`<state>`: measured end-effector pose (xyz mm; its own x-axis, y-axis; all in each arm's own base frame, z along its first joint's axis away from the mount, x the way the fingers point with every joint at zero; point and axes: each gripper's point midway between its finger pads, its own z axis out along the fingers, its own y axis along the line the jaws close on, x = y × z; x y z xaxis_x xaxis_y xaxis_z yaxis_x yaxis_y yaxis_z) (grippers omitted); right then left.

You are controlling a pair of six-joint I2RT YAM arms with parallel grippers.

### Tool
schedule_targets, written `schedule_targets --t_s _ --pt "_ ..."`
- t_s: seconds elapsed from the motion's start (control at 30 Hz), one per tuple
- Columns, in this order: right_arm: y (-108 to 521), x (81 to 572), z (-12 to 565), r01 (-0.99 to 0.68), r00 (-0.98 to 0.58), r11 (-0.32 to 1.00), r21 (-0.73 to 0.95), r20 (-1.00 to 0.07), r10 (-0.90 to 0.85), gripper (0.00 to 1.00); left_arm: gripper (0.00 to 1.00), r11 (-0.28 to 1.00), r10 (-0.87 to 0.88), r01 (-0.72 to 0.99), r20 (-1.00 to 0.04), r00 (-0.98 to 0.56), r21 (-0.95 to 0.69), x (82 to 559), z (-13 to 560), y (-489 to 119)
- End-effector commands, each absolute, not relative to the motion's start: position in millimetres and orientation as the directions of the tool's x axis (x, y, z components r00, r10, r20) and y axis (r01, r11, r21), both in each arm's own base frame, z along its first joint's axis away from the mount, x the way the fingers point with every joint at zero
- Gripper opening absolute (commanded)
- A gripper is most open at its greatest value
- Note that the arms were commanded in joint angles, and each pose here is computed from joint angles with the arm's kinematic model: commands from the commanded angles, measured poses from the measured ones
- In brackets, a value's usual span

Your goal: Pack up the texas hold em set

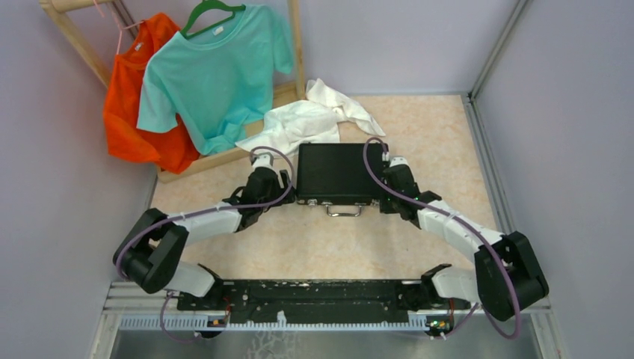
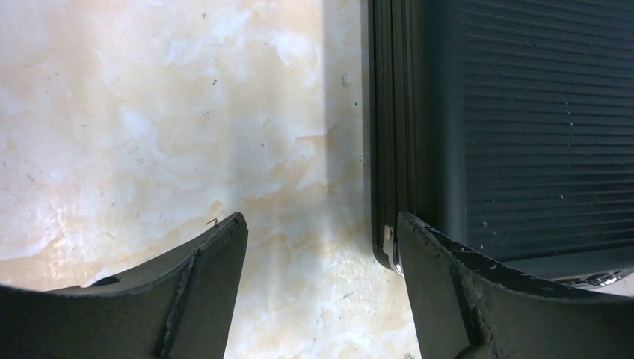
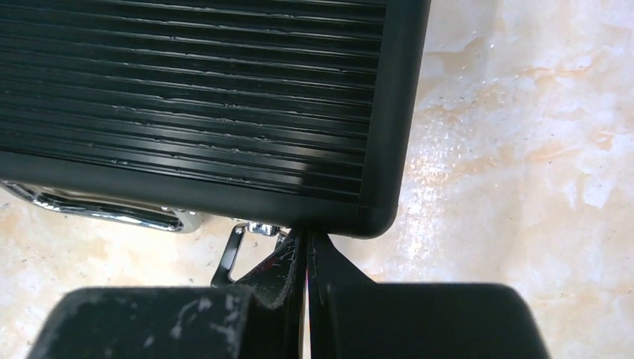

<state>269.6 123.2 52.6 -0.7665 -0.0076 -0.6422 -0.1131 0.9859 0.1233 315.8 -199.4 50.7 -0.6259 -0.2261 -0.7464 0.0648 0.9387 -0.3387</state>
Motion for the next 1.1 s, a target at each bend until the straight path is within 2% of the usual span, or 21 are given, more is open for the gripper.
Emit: schedule_targets --t_s 0.0,0.1,0.2,0.37,0.47,0.63,0.7,0.8,0.93,1.07 --pt "174 294 140 -0.286 -0.607 0.908 0.305 -0.791 0.075 0.00 0.81 0.917 -0.175 0.153 -0.716 -0.676 -0.369 287 61 -219" --pt "171 280 150 -0.296 -0.599 0.897 0.328 -0.795 0.093 0.00 0.80 0.930 -0.186 0.119 -0.725 -0.663 -0.347 287 68 -201" --pt "167 267 162 -0.302 -0.587 0.887 0.349 -0.801 0.115 0.00 0.73 0.932 -0.202 0.109 -0.747 -0.633 -0.345 288 83 -192" --pt "166 260 181 -0.320 -0.568 0.874 0.365 -0.812 0.132 0.00 0.65 0.874 -0.218 0.244 -0.789 -0.575 -0.420 297 128 -222" --pt "163 265 174 -0.296 -0.570 0.890 0.346 -0.812 0.126 0.00 0.69 0.830 -0.164 0.366 -0.811 -0.561 -0.421 308 152 -261" --pt "158 268 157 -0.276 -0.587 0.910 0.311 -0.804 0.096 0.00 0.76 0.680 -0.080 0.573 -0.823 -0.563 -0.458 311 175 -340" --pt "158 268 153 -0.278 -0.586 0.909 0.310 -0.805 0.095 0.00 0.77 0.665 -0.069 0.578 -0.810 -0.582 -0.472 319 163 -353" --pt "160 265 143 -0.284 -0.596 0.903 0.322 -0.797 0.097 0.00 0.77 0.712 -0.028 0.528 -0.770 -0.637 -0.463 329 118 -353" --pt "161 261 127 -0.277 -0.621 0.902 0.330 -0.778 0.094 0.00 0.77 0.754 -0.004 0.441 -0.674 -0.738 -0.488 326 58 -339" --pt "160 260 121 -0.270 -0.631 0.904 0.331 -0.770 0.094 0.00 0.77 0.762 -0.010 0.396 -0.620 -0.785 -0.513 317 30 -328"
